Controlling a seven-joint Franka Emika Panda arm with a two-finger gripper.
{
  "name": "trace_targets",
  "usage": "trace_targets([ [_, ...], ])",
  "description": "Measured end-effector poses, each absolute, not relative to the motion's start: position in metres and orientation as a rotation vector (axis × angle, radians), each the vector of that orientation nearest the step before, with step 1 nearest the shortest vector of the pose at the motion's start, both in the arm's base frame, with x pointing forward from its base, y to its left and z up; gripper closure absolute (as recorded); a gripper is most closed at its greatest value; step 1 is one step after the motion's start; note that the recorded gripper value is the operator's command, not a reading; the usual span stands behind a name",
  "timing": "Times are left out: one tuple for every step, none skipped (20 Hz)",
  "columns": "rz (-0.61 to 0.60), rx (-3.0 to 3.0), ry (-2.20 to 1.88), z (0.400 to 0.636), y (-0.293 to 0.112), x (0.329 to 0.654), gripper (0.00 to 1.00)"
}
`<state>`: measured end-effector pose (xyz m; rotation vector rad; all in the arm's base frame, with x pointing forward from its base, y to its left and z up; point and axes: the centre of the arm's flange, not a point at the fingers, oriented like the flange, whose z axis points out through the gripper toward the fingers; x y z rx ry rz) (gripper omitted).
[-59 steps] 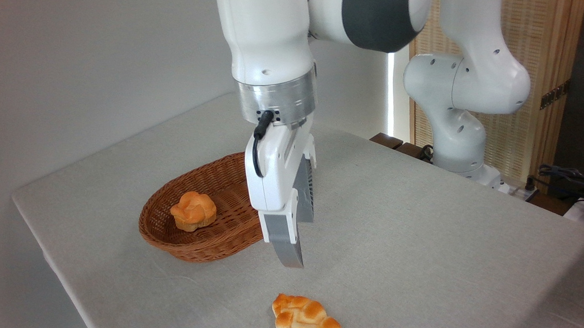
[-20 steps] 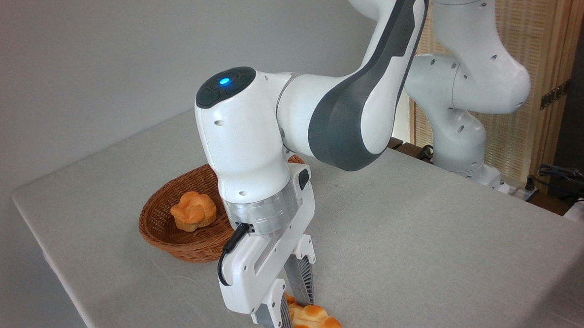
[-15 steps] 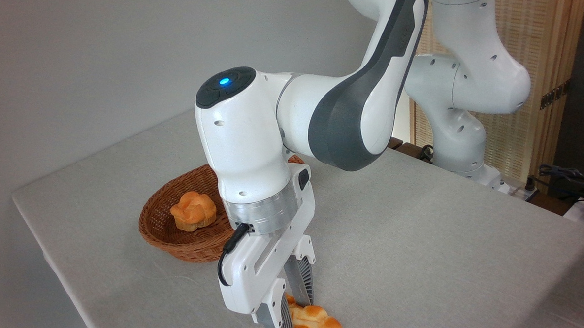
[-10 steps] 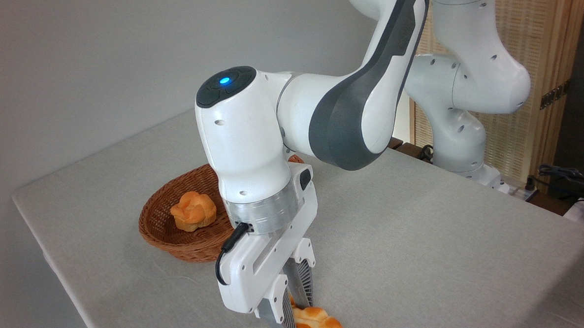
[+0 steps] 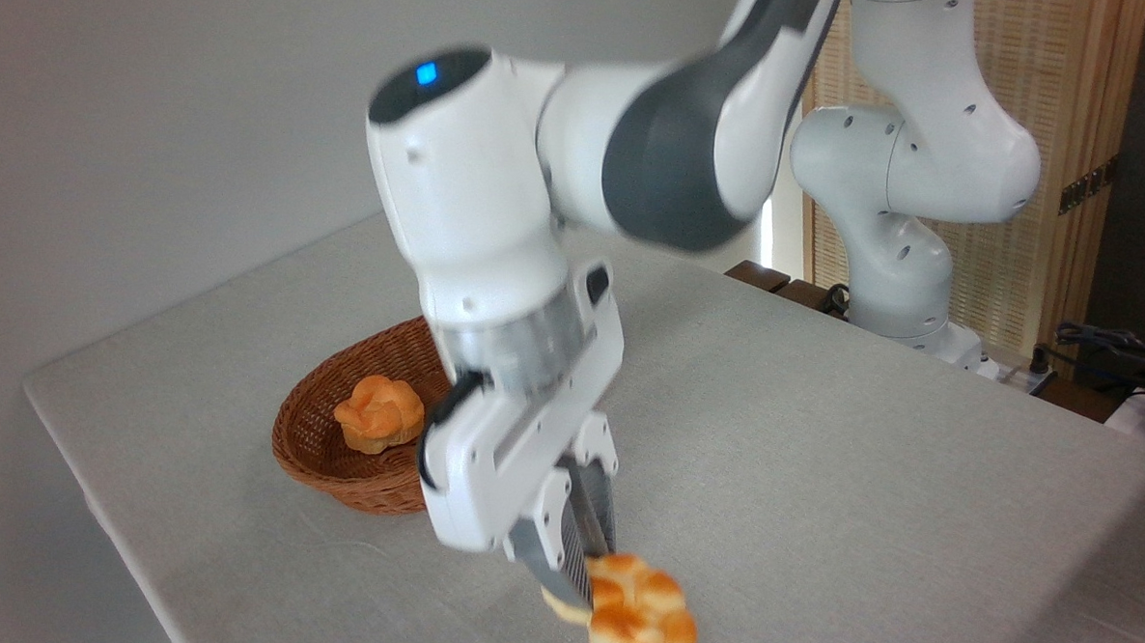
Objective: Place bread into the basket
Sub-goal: 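Lift the braided roll and carry it over the basket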
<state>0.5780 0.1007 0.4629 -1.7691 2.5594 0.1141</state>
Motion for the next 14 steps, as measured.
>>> trace_targets([
  [0.121, -1.784, 2.553, 0.481, 0.102, 0.576, 0.79],
  [0.127, -1.816, 2.535, 0.499, 0.103, 0.573, 0.78],
  [0.134, -1.863, 2.507, 0.511, 0.103, 0.571, 0.77],
  [0.140, -1.946, 2.455, 0.523, 0.100, 0.569, 0.76],
  [0.136, -2.035, 2.396, 0.531, 0.093, 0.568, 0.76],
  [0.126, -2.136, 2.319, 0.537, 0.078, 0.569, 0.76],
  [0.118, -2.225, 2.241, 0.541, 0.060, 0.569, 0.76],
  [0.113, -2.306, 2.159, 0.543, 0.039, 0.570, 0.75],
  [0.110, -2.378, 2.075, 0.544, 0.018, 0.571, 0.75],
  [0.108, -2.451, 1.985, 0.545, -0.002, 0.570, 0.74],
  [0.110, -2.518, 1.912, 0.547, -0.018, 0.568, 0.74],
  [0.118, -2.578, 1.849, 0.547, -0.034, 0.564, 0.74],
  [0.128, -2.627, 1.791, 0.548, -0.050, 0.560, 0.74],
  [0.139, -2.665, 1.739, 0.546, -0.067, 0.556, 0.71],
])
